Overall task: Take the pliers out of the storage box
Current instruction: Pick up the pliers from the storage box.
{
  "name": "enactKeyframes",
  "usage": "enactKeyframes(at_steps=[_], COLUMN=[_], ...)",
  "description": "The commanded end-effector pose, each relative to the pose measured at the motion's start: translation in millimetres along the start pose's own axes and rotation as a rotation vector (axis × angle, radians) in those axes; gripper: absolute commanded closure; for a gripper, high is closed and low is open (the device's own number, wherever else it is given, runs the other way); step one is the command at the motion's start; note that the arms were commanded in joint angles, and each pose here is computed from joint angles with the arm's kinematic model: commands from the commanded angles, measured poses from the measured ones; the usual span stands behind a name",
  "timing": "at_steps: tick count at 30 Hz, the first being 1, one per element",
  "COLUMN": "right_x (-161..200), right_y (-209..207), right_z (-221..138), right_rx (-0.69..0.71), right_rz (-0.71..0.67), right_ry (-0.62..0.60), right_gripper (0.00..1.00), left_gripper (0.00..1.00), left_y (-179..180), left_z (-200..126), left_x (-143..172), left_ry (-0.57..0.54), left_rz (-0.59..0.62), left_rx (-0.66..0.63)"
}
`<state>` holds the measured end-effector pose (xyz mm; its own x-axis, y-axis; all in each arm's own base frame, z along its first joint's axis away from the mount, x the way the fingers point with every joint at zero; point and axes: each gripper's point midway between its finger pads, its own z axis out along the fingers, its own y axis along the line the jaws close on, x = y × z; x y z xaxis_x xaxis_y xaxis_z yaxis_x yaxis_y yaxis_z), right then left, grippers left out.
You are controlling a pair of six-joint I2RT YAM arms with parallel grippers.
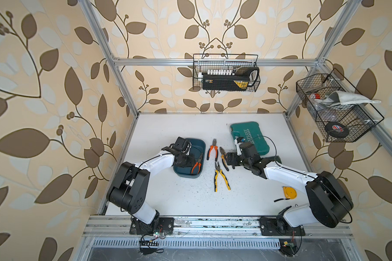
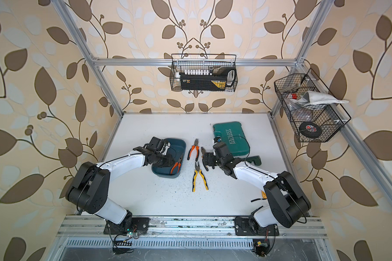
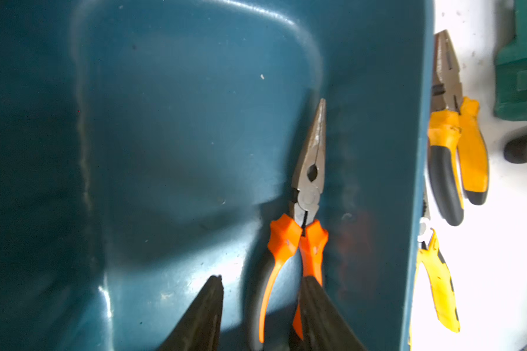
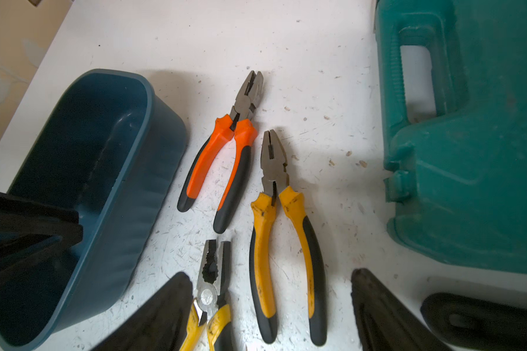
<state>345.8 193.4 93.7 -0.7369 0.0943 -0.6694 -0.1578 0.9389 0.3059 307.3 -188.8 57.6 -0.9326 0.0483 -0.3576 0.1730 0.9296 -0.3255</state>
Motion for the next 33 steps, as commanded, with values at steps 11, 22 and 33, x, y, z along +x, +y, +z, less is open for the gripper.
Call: enactKeyframes(at_steps=[11,22,33], right_x=[-10.5,-10.8,-7.9], right_y=[0.3,0.3,-3.8], right_z=[2.7,4.9,6.9], right_rx=[0.025,0.027,0.049], right_rz=[0.007,0.009,0.007], right_ry=[-0.018,-0.013,0.003], right_gripper=[0.16,0.16,0.16], left_gripper=[0.61,0.66,0.67], left_y=[-4.4,-5.8,-12.4], left_z=[14.9,2.4,25.7], left_x=[24.6,23.9,34.9], left_ry=[0.089,0.062,0.128], left_rz=[0.069,0.065,0.103], left_rx=[-0.08,-0.074,-0.125])
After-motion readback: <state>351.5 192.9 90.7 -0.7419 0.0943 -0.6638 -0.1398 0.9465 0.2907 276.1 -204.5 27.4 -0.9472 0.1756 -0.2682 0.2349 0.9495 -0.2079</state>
